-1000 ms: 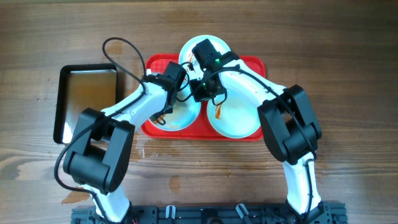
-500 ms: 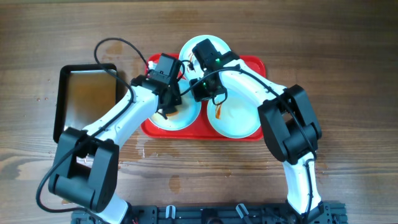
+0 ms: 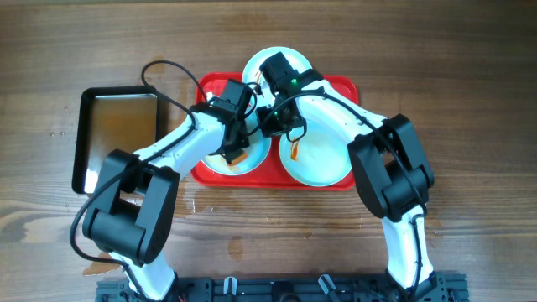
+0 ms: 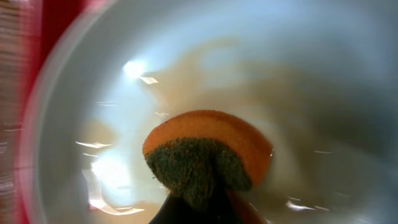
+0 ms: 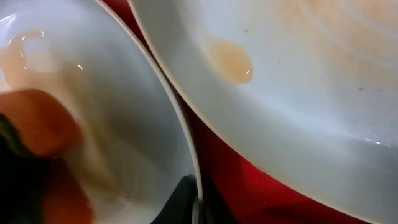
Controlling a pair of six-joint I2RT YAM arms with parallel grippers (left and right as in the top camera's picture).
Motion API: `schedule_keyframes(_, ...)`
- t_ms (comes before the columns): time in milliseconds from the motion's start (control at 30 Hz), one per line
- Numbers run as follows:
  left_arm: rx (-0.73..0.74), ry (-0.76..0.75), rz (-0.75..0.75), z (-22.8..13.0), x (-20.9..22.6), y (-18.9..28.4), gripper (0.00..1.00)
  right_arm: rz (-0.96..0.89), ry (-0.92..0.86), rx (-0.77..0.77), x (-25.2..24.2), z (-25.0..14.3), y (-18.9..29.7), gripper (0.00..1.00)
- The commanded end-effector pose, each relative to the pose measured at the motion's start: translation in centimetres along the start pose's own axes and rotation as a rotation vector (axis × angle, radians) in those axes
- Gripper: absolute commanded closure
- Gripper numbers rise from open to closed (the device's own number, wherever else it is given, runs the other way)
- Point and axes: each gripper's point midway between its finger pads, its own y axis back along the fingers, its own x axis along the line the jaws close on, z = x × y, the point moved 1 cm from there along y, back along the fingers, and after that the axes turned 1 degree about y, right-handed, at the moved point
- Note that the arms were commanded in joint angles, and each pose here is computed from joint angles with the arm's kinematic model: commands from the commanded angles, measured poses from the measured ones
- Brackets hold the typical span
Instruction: Clean dirty plates on tray and stack at the side
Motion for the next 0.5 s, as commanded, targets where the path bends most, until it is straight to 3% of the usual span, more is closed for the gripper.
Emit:
schedule_keyframes(0,-0.103,-0.01,0.337,1.0,6.2,0.1,0.96,-0.033,-0.012,0.036,-0.9,-0.9,-1.3,0.93)
schedule_keyframes(300,-0.302,0.083,0.188,4.2,5.6,8.0,0.96,-0.032,-0.013,0.034,-0.9,-0.9,-1.3,0.92)
schedule_keyframes(333,-0.322,0.1,0.133,4.5,5.2,9.3,0.96,-0.033,-0.041,0.034,-0.9,-0.9,-1.3,0.85)
schedule_keyframes(400,-0.342,0.132,0.05,5.0,5.0,10.9,0.96,-0.032,-0.064,0.037,-0.9,-1.0,-1.3,0.85)
schedule_keyframes(467,-0.343,0.184,-0.022,5.6,5.8,12.0,0.96,0.014,-0.049,0.059,-0.1,-1.4,-1.2,0.96)
